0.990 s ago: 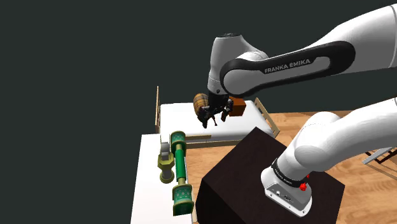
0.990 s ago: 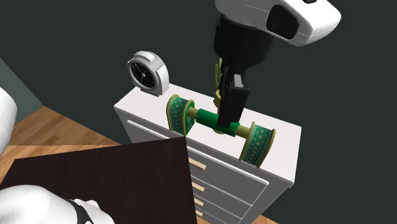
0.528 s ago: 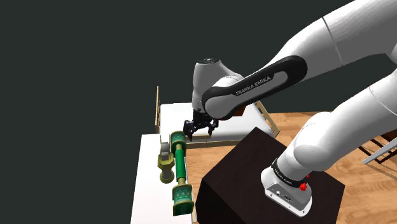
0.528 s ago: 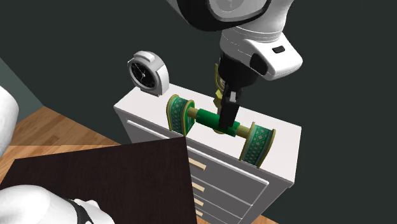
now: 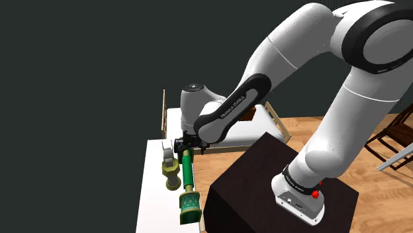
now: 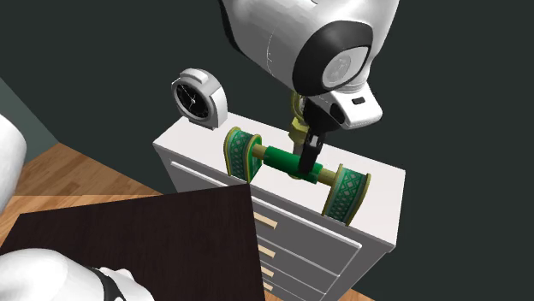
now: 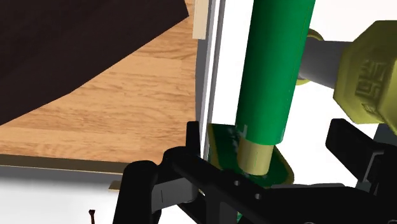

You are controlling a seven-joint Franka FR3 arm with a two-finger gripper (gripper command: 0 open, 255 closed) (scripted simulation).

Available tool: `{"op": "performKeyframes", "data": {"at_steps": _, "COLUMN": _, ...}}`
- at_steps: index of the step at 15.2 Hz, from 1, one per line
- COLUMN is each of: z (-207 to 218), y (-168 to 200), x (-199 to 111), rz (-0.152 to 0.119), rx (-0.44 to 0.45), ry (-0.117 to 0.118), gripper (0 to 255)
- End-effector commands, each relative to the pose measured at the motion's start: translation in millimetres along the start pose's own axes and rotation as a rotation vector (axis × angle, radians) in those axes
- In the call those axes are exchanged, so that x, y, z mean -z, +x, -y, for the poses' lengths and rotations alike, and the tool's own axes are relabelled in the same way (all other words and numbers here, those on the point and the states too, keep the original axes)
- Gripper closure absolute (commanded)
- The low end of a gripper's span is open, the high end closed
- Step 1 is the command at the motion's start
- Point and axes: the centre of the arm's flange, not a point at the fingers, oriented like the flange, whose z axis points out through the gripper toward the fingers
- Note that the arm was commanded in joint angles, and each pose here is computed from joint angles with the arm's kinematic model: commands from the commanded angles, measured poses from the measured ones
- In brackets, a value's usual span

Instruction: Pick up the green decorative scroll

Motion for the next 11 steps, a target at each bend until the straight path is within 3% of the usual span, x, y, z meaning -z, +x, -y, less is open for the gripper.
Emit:
{"op": "performKeyframes", "data": {"at_steps": 1, "z": 12.9, "y": 6.1, "x": -21.8, "rz": -0.001, "rx": -0.037, "ry": 0.001, "gripper": 0}}
{"op": "performKeyframes", "data": {"at_steps": 11, "z": 19.4, "y": 11.8, "x": -70.2, "rz": -0.001, "rx": -0.051, "ry": 0.001, "gripper": 0}}
